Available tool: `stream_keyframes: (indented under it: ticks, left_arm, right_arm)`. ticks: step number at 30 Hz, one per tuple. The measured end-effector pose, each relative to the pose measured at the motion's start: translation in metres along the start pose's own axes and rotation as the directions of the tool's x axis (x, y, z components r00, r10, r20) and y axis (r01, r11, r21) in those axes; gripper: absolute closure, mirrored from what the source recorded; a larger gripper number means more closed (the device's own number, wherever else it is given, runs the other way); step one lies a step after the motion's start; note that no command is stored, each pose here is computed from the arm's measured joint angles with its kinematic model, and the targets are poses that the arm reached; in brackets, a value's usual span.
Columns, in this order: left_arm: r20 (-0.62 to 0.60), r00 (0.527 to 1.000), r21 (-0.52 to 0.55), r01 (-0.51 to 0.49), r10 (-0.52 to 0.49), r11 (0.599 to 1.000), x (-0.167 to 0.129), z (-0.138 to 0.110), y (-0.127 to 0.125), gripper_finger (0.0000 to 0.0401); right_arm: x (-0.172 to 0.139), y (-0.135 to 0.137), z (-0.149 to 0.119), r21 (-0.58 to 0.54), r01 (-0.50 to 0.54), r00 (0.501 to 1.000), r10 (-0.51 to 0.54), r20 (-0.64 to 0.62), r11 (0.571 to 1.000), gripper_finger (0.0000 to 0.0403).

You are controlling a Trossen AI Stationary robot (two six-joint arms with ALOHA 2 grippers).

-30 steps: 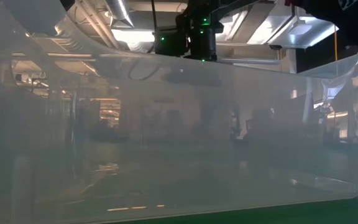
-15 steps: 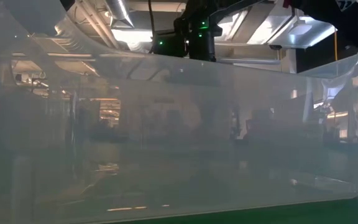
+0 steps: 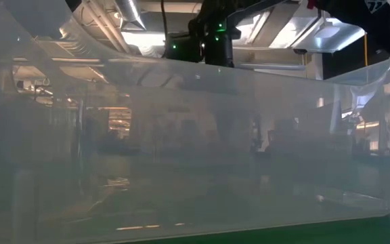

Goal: Sort spices by type
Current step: Put the brown spice bottle into the bottom transparent bin, then put the yellow spice can into the bottom white bin

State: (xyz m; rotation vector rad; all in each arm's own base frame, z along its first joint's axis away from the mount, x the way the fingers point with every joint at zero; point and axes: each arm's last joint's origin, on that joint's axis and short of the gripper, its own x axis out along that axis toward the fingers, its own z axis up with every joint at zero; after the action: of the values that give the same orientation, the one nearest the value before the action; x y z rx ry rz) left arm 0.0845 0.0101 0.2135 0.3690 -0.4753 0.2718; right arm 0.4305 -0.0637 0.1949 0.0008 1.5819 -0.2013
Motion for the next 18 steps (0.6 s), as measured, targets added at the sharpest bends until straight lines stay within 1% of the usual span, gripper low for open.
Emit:
stream_keyframes:
  ticks: [5, 9, 13, 15, 18]
  left_arm:
    - [0.0, 1.0, 0.0, 0.0, 0.0, 1.0, 0.0, 0.0, 0.0, 0.0397]
    - [-0.001, 1.0, -0.008, 0.0, 0.0, 1.0, 0.0, 0.0, 0.0, 0.0397]
    - [-0.002, 1.0, -0.018, -0.002, 0.002, 1.0, 0.0, 0.0, 0.0, 0.0397]
    - [-0.013, 1.0, -0.038, -0.027, 0.026, 0.999, 0.0, -0.001, 0.001, 0.0397]
    - [-0.031, 0.998, -0.063, -0.05, 0.048, 0.997, 0.0, -0.002, 0.001, 0.0394]
  right_arm:
    - [-0.022, 0.003, 0.0, -0.036, -0.001, 1.0, 0.001, -0.002, 0.999, 0.0104]
    - [-0.052, 0.016, -0.013, -0.076, -0.007, 1.0, 0.007, 0.002, 0.997, 0.0103]
    - [-0.092, 0.032, -0.03, -0.099, -0.005, 0.995, 0.015, 0.099, 0.995, 0.0104]
    - [-0.111, 0.04, -0.039, -0.109, -0.006, 0.987, 0.023, 0.159, 0.994, 0.0104]
    - [-0.139, 0.052, -0.052, -0.138, 0.004, 0.961, 0.034, 0.275, 0.99, 0.0104]
